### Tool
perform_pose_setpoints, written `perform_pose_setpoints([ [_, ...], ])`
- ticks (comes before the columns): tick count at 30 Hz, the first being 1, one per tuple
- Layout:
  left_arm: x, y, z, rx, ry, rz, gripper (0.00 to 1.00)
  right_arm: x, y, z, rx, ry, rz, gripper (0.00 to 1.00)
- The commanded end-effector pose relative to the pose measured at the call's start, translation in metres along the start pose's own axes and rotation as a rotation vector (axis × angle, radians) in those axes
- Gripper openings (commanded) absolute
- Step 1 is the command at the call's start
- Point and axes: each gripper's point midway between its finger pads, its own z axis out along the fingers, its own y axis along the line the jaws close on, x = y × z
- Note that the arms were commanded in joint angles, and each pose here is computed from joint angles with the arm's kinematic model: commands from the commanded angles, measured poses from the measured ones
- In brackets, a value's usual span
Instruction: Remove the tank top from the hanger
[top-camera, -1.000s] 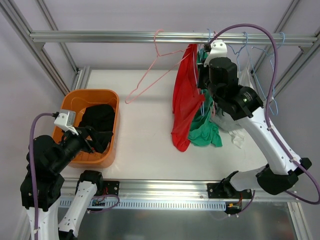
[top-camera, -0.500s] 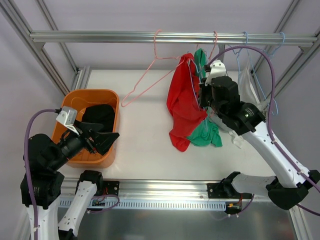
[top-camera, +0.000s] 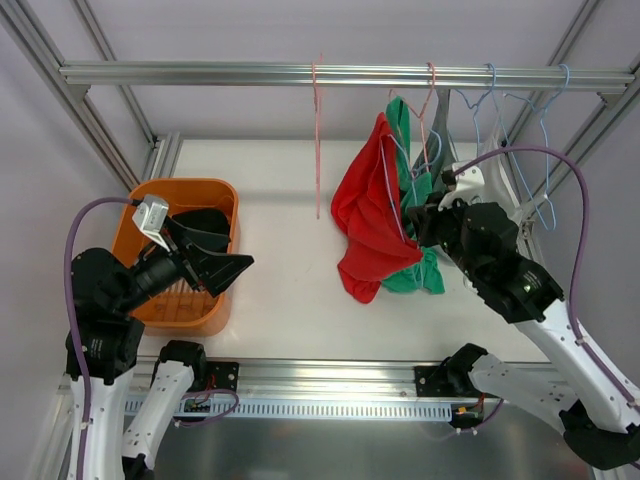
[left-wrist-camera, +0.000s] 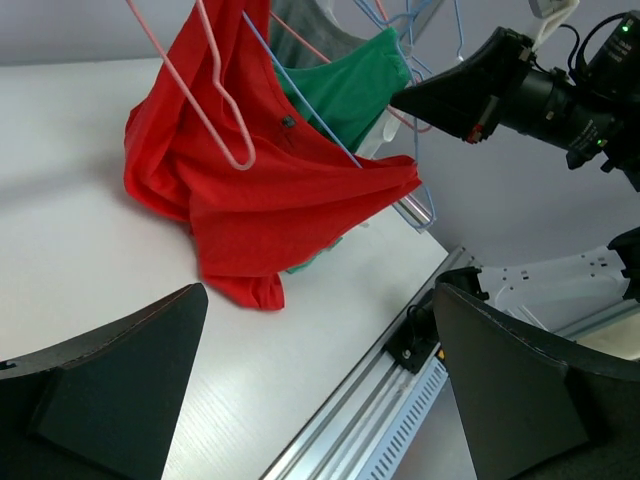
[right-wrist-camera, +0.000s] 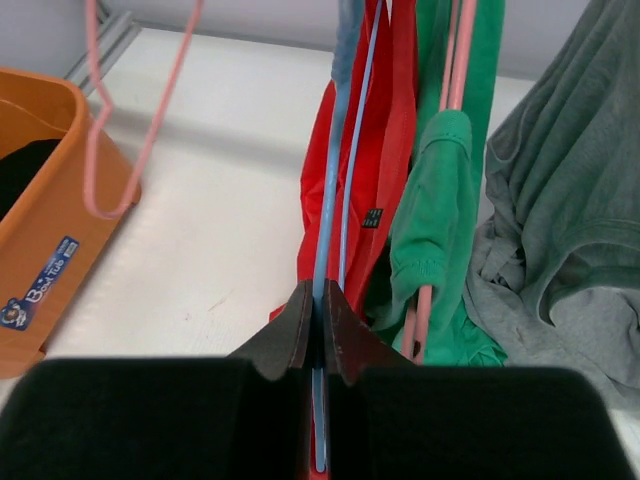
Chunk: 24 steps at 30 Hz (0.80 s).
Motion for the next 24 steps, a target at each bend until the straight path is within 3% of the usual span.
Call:
perform_pose_setpoints([
  [1,-0.023,-0.013,0.002,0.052,-0.074,0.06,0.99,-0.026,0.016,-0.015,-0.111,-0.124,0.001,0.0],
  [3,-0.033,-0.013,0.005,0.047,-0.084,0.085,0.99,-0.024,0.019,-0.029,-0.159,-0.127,-0.012,0.0],
  [9,-0.059,-0.018,0.028,0.071,-0.068,0.12,0.99,0.0,0.036,-0.084,-0.353,0.024,-0.052,0.0],
  [11,-0.063,-0.014,0.044,0.033,-0.075,0.13,0.99,-0.001,0.039,-0.104,-0.403,0.01,-0.054,0.0],
  [13,-0.049,-0.034,0.07,0.101,-0.008,0.175,0.99,-0.002,0.036,-0.117,-0.411,-0.003,-0.048,0.0],
  [17,-0.031,-0.048,0.124,0.029,0.046,0.298,0.99,-0.011,0.026,-0.152,-0.421,-0.064,-0.047,0.0],
  [24,-0.041,-0.099,0.179,0.06,0.037,0.448,0.99,-0.021,0.019,-0.214,-0.48,-0.057,-0.06,0.0],
])
